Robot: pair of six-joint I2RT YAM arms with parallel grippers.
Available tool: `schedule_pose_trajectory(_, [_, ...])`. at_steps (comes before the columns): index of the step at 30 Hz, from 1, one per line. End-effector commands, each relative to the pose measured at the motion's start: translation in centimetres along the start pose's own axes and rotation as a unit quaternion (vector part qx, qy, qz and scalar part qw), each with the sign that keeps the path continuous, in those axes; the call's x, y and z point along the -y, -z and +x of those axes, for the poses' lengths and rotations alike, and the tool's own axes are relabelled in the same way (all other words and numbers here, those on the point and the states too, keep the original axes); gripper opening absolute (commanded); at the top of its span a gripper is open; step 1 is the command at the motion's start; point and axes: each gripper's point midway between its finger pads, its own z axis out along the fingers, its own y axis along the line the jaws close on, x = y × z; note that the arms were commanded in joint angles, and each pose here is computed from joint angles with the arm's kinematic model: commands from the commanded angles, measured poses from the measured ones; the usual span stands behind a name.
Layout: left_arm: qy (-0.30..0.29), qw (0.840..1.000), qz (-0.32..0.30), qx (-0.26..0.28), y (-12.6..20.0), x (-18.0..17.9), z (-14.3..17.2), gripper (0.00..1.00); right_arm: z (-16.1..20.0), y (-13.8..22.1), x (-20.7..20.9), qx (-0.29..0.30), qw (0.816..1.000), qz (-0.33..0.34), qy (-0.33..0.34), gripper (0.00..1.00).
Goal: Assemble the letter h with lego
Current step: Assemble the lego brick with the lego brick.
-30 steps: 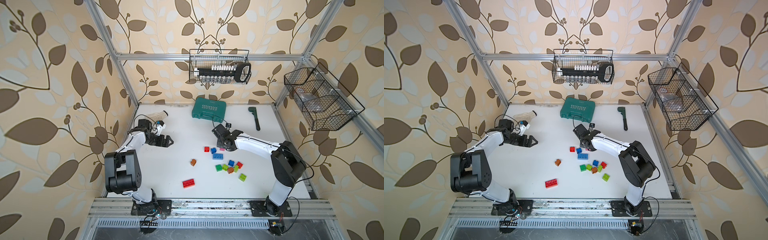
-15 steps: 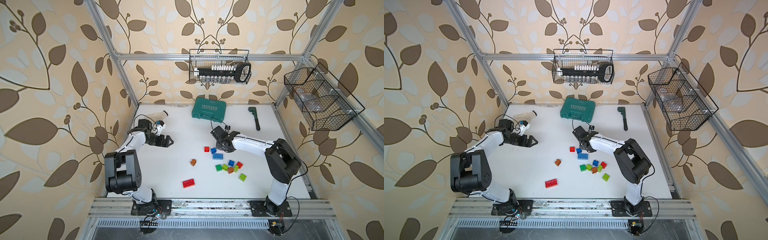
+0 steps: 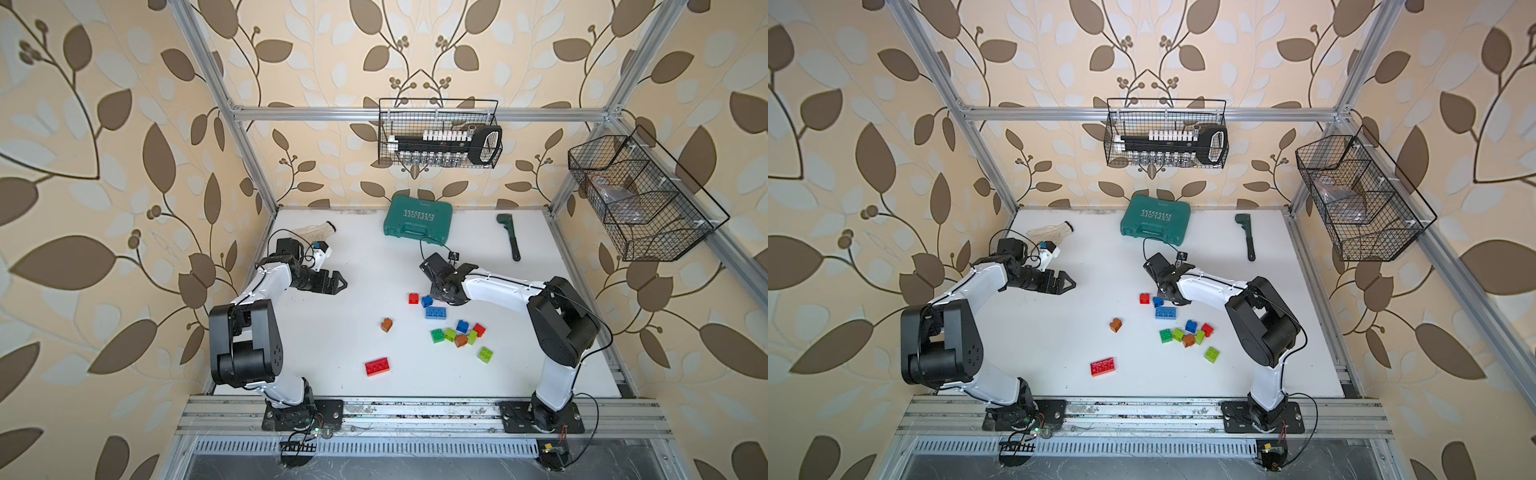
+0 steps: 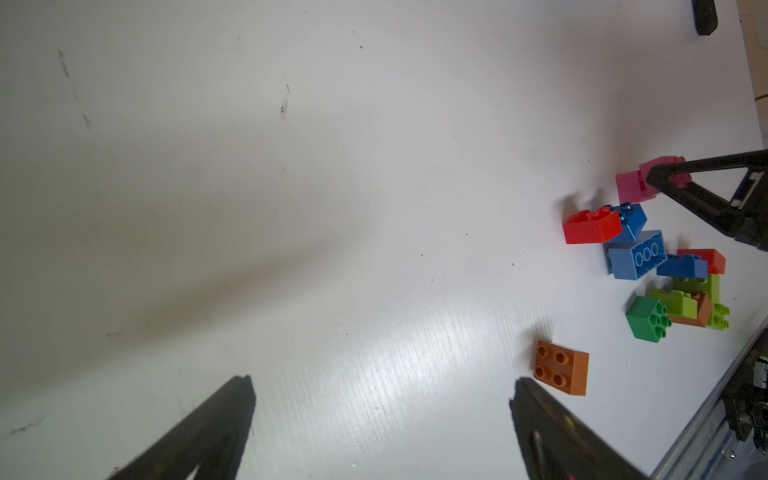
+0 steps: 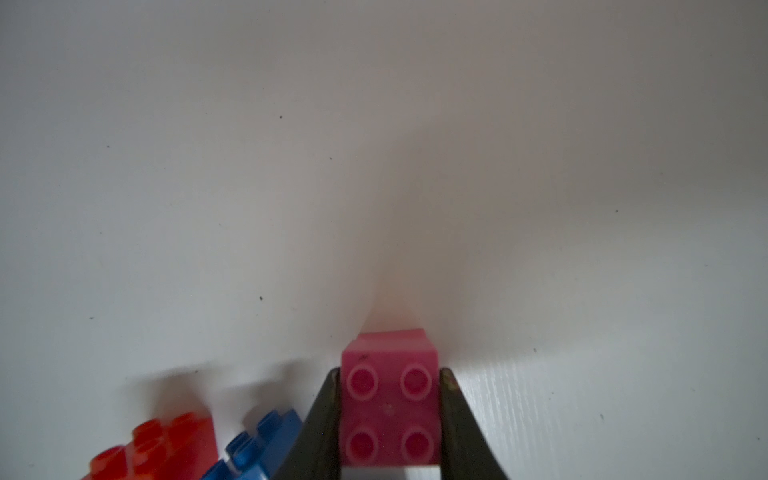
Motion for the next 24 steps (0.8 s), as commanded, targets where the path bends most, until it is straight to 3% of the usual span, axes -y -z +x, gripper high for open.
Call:
schedule_pose_trajectory(1, [-0.007, 1.0, 0.01, 0.013, 0.8, 0.3, -1.0, 0.99, 3.1, -1.9, 1.8, -0.038, 0.998, 0.038, 0.029, 0.19])
schedule_pose_trajectory(16, [-0.008, 1.0, 0.012, 0.014, 0.9, 0.4, -1.0, 0.99, 4.0, -0.1, 2.2, -0.065, 0.996, 0.01, 0.063, 0.19])
schedule_pose_trajectory(24, [-0.007, 1.0, 0.012, 0.014, 1.0, 0.5, -1.1, 0.99, 4.9, -1.0, 2.0, -0.087, 0.993, 0.017, 0.077, 0.19])
